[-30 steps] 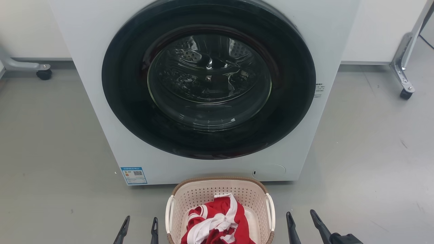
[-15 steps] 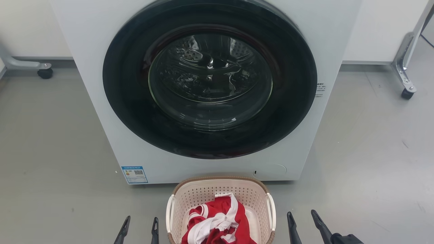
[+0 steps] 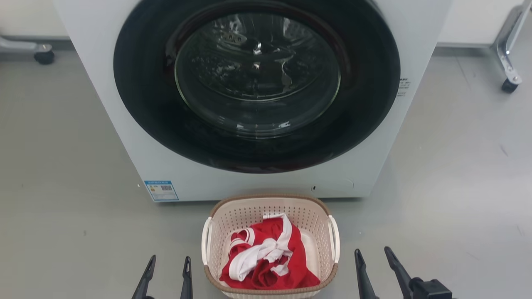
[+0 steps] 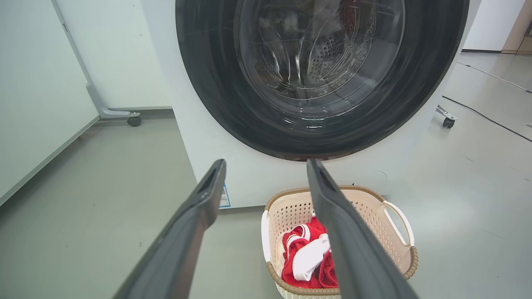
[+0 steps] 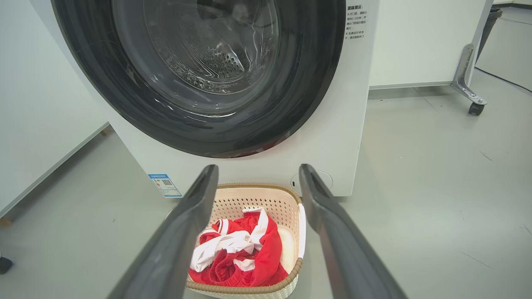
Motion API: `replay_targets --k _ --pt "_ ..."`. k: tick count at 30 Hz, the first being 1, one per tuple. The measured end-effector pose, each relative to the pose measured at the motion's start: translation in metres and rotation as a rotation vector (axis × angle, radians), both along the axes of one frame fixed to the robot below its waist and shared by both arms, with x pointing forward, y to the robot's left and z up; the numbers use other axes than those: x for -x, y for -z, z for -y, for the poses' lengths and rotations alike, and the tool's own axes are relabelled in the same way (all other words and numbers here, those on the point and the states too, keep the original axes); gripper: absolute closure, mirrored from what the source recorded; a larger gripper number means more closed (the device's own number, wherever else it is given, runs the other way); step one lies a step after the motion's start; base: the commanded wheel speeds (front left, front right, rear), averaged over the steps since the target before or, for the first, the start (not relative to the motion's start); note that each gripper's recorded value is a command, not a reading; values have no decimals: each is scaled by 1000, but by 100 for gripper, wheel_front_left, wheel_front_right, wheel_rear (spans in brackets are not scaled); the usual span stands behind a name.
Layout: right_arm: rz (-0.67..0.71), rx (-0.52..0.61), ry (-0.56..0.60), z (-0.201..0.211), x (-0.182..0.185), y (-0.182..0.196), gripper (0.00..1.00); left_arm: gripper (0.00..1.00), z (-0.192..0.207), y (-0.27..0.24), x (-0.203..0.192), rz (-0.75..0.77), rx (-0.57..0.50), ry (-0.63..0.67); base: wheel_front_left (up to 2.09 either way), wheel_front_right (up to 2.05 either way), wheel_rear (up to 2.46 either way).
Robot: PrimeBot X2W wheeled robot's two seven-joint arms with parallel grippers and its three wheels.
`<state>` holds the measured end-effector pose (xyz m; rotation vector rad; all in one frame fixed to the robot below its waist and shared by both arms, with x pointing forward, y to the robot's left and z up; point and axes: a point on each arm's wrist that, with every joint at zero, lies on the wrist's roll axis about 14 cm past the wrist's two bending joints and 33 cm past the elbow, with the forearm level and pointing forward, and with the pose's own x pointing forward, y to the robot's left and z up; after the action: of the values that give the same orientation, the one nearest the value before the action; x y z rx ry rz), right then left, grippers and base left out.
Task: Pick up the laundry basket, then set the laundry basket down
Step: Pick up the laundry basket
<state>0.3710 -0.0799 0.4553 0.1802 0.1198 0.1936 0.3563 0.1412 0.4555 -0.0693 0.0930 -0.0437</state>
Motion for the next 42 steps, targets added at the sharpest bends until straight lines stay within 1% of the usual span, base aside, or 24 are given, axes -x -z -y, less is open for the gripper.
replay_targets --k 10,20,31,42 --pt "-36 21 10 8 -30 19 0 0 9 17 -34 -37 6 26 0 0 0" --pt "-35 31 1 8 -76 34 0 0 15 45 -76 -85 6 45 0 0 0" --pt "-77 47 10 15 -119 71 0 0 19 88 -116 -154 6 53 0 0 0" --pt "-125 55 -3 12 -158 119 0 0 19 139 -150 -224 4 60 0 0 0"
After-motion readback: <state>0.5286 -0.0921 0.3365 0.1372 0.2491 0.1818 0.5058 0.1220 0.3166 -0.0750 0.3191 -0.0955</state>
